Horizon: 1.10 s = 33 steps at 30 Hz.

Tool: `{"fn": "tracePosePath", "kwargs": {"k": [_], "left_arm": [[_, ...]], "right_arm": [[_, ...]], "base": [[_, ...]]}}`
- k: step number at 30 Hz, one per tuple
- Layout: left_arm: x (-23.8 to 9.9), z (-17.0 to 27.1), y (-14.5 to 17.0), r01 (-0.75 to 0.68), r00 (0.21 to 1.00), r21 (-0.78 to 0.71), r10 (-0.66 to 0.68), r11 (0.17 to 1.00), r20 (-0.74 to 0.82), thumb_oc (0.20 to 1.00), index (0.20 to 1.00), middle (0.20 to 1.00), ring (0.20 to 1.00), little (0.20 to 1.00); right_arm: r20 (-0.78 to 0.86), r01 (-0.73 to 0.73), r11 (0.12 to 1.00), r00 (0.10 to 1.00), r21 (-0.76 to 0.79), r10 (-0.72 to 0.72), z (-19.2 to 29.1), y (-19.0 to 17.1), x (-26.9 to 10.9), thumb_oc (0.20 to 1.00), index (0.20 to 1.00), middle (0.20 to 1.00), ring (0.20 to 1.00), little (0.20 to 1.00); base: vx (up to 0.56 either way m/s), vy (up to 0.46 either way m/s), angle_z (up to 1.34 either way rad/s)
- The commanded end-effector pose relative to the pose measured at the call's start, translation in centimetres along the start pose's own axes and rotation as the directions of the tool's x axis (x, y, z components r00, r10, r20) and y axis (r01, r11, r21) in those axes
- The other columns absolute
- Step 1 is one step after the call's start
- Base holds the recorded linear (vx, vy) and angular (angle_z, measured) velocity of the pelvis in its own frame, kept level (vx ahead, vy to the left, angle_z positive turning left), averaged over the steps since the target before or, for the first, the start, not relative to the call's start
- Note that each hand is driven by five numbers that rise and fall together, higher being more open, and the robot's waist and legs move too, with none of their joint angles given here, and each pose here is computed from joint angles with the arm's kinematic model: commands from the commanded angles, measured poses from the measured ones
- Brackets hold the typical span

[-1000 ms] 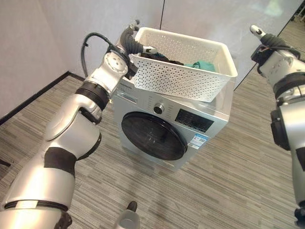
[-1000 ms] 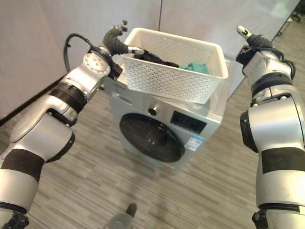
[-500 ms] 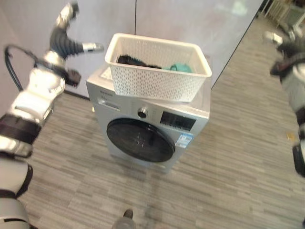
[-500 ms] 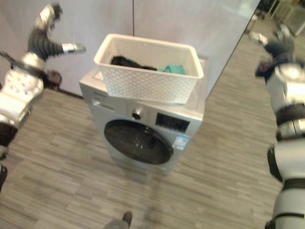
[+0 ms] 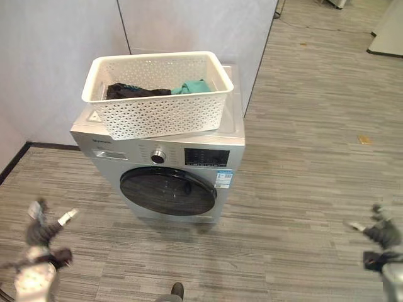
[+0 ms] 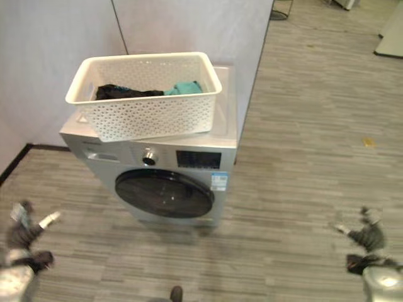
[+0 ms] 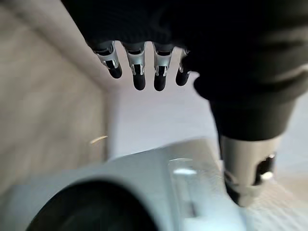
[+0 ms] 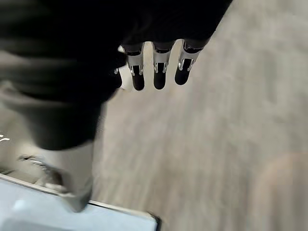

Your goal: Grab the laundry basket,head to the washer,open it,put in the laundry and shut it.

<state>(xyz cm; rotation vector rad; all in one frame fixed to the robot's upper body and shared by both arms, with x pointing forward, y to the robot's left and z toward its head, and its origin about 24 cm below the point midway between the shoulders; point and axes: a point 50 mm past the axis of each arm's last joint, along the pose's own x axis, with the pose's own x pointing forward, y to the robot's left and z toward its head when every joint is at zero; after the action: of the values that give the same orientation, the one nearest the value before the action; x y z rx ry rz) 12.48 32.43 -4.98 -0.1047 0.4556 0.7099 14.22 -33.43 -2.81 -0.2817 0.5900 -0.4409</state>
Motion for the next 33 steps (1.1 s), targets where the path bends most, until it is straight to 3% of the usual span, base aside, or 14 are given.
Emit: {"fn": "tracePosePath", "kwargs": {"k": [1, 4, 6, 7, 12, 13, 14, 15, 21, 30, 31, 33], "left_arm": [[1.2, -0.6, 0.2, -0.024, 0.999, -0.118, 0.019, 0.993, -0.045, 1.000, 1.000, 1.000, 1.000, 1.000], [0.5, -6.3, -0.4, -0.032, 0.959, -0.014, 0.026, 0.999, -0.283, 1.000, 1.000, 1.000, 1.000, 1.000], [-1.8, -11.5, -0.3, -0.008, 0.857, 0.100, 0.058, 0.995, -0.512, 1.000, 1.000, 1.000, 1.000, 1.000], [-3.5, -13.6, 0.0, 0.075, 0.793, 0.219, 0.075, 0.973, -0.605, 1.000, 1.000, 1.000, 1.000, 1.000], [-4.7, -14.9, -0.4, 0.202, 0.747, 0.303, 0.053, 0.931, -0.662, 1.000, 1.000, 1.000, 1.000, 1.000], [-4.6, -14.9, -1.2, 0.273, 0.754, 0.325, 0.008, 0.906, -0.657, 1.000, 1.000, 1.000, 1.000, 1.000], [-4.6, -14.9, -1.2, 0.273, 0.754, 0.325, 0.008, 0.906, -0.657, 1.000, 1.000, 1.000, 1.000, 1.000], [-4.5, -14.9, -1.6, 0.299, 0.756, 0.335, -0.007, 0.894, -0.655, 1.000, 1.000, 1.000, 1.000, 1.000], [-4.0, -14.4, -2.6, 0.339, 0.770, 0.346, -0.046, 0.875, -0.637, 1.000, 1.000, 1.000, 1.000, 1.000], [-4.3, -14.6, -2.5, 0.337, 0.766, 0.353, -0.036, 0.873, -0.642, 1.000, 1.000, 1.000, 1.000, 1.000], [-2.0, -12.5, -4.7, 0.444, 0.814, 0.486, -0.112, 0.753, -0.570, 1.000, 1.000, 1.000, 1.000, 1.000], [-2.1, -12.7, -4.5, 0.449, 0.810, 0.491, -0.108, 0.747, -0.576, 1.000, 1.000, 1.000, 1.000, 1.000]], "right_arm": [[0.051, -0.019, 1.000, 0.999, -0.002, 0.019, 1.2, 0.8, 1.5, 1.000, 1.000, 1.000, 1.000, 1.000], [-0.046, -0.081, 0.996, 0.996, -0.031, 0.080, -1.2, 3.8, 2.0, 1.000, 1.000, 1.000, 1.000, 1.000], [-0.208, -0.191, 0.976, 0.964, -0.105, 0.166, -4.5, 6.6, 1.9, 1.000, 1.000, 1.000, 1.000, 1.000], [-0.317, -0.283, 0.937, 0.925, -0.206, 0.210, -6.7, 7.9, 1.4, 1.000, 1.000, 1.000, 1.000, 1.000], [-0.474, -0.407, 0.876, 0.844, -0.258, 0.252, -10.0, 10.0, -0.3, 1.000, 1.000, 1.000, 1.000, 1.000], [-0.604, -0.472, 0.861, 0.747, -0.190, 0.277, -12.9, 11.2, -2.6, 1.000, 1.000, 1.000, 1.000, 1.000], [-0.604, -0.472, 0.861, 0.748, -0.190, 0.277, -12.9, 11.2, -2.6, 1.000, 1.000, 1.000, 1.000, 1.000], [-0.672, -0.488, 0.860, 0.688, -0.149, 0.274, -14.5, 11.4, -4.0, 1.000, 1.000, 1.000, 1.000, 1.000], [-0.741, -0.478, 0.871, 0.625, -0.116, 0.245, -16.2, 11.0, -5.6, 1.000, 1.000, 1.000, 1.000, 1.000], [-0.734, -0.431, 0.898, 0.638, -0.091, 0.232, -15.9, 10.9, -5.3, 1.000, 1.000, 1.000, 1.000, 1.000], [-0.524, -0.386, 0.904, 0.817, -0.186, 0.241, -11.5, 11.1, -1.3, 1.000, 1.000, 1.000, 1.000, 1.000], [-0.523, -0.387, 0.904, 0.816, -0.181, 0.244, -11.5, 11.1, -1.3, 1.000, 1.000, 1.000, 1.000, 1.000]], "base": [[-0.07, -0.060, 0.02], [-0.09, -0.064, 0.02], [-0.10, -0.090, -0.03], [-0.06, -0.049, -0.07], [-0.03, -0.027, 0.00], [-0.02, -0.023, 0.04], [-0.02, -0.028, 0.08], [0.00, -0.003, 0.14], [0.00, 0.007, 0.07], [0.00, 0.009, 0.06], [0.00, 0.000, 0.00], [0.01, 0.010, -0.10]]}}
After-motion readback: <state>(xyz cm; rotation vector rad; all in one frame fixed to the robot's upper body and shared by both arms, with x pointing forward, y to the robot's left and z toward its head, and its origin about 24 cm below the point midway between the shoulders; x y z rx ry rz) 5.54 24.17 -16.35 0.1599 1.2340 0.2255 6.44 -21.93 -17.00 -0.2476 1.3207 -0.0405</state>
